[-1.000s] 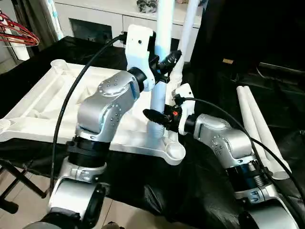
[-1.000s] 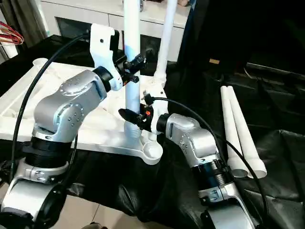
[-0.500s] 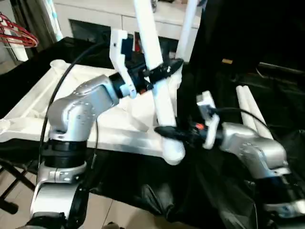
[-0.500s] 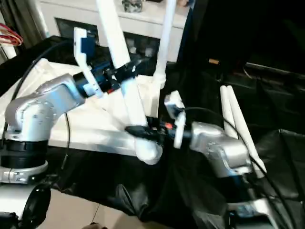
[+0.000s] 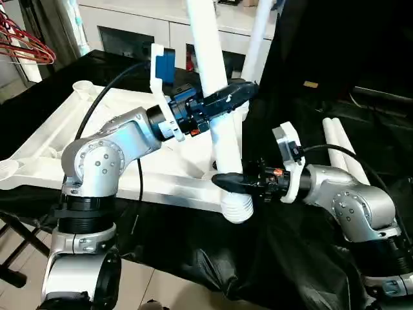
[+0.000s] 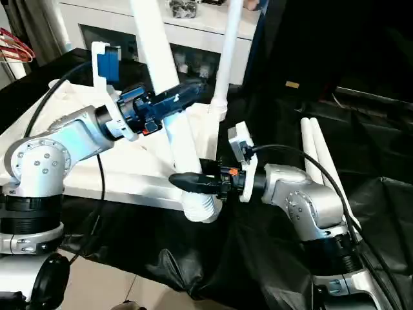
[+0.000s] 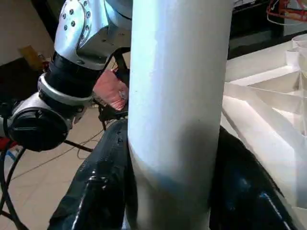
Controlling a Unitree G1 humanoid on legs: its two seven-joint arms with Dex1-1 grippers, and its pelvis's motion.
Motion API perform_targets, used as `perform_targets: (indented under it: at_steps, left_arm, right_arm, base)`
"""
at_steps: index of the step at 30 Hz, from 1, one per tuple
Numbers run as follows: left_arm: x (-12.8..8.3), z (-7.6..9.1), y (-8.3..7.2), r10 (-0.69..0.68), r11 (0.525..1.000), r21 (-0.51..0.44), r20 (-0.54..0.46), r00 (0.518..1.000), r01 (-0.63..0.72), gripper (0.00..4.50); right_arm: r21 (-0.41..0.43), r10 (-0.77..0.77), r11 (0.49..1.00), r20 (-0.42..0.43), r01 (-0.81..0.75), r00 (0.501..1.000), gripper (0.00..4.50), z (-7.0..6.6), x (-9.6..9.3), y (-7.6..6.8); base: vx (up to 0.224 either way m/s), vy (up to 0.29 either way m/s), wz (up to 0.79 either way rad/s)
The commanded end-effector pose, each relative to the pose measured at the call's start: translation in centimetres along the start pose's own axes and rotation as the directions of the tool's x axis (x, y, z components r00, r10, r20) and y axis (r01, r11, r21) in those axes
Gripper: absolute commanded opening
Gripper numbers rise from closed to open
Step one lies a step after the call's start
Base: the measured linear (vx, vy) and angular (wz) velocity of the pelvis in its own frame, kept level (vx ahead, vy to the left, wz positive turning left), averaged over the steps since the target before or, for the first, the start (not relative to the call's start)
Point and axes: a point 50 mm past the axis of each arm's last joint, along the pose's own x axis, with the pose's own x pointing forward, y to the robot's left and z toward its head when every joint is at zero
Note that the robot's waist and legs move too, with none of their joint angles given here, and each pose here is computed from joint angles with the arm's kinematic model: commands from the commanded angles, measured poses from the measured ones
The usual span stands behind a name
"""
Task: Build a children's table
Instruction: Pick table leg
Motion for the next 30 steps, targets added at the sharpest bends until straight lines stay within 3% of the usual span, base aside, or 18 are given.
perform_targets:
  at_steps: [1,6,9,13,15,30]
  left_arm:
    - [-0.2,0.4,0.5,0.050,0.999,0.005,0.014,0.999,-0.050,1.88]
    - [-0.1,0.5,0.7,0.099,0.995,0.026,0.009,0.995,-0.099,1.81]
    - [0.1,0.4,0.8,0.147,0.987,0.076,-0.022,0.989,-0.145,1.80]
    - [0.7,0.4,1.5,0.295,0.942,0.185,-0.052,0.954,-0.281,1.80]
    - [0.8,0.5,2.0,0.353,0.918,0.214,-0.050,0.934,-0.335,1.80]
    - [1.9,0.0,1.9,0.360,0.902,0.292,-0.097,0.928,-0.319,1.79]
  right_arm:
    - [-0.031,0.035,0.999,0.023,-0.034,0.999,1.86,0.7,-0.1,0.6]
    - [-0.059,0.002,0.998,0.011,-0.001,1.000,1.86,0.7,-0.1,0.4]
    - [-0.038,-0.042,0.998,0.009,0.043,0.999,2.56,0.6,0.2,-0.1]
    - [-0.090,-0.203,0.975,-0.013,0.201,0.979,2.77,0.3,1.2,-1.7]
    - [-0.043,-0.254,0.967,-0.030,0.253,0.967,3.03,0.1,1.4,-2.2]
    - [-0.091,-0.364,0.930,-0.102,0.356,0.926,3.06,-0.2,3.5,-3.6]
  base:
    - [0.000,0.000,0.00]
    - [0.000,0.000,0.00]
    - [0.000,0.000,0.00]
    - [0.000,0.000,0.00]
    - [0.000,0.000,0.00]
    - [0.000,0.000,0.00]
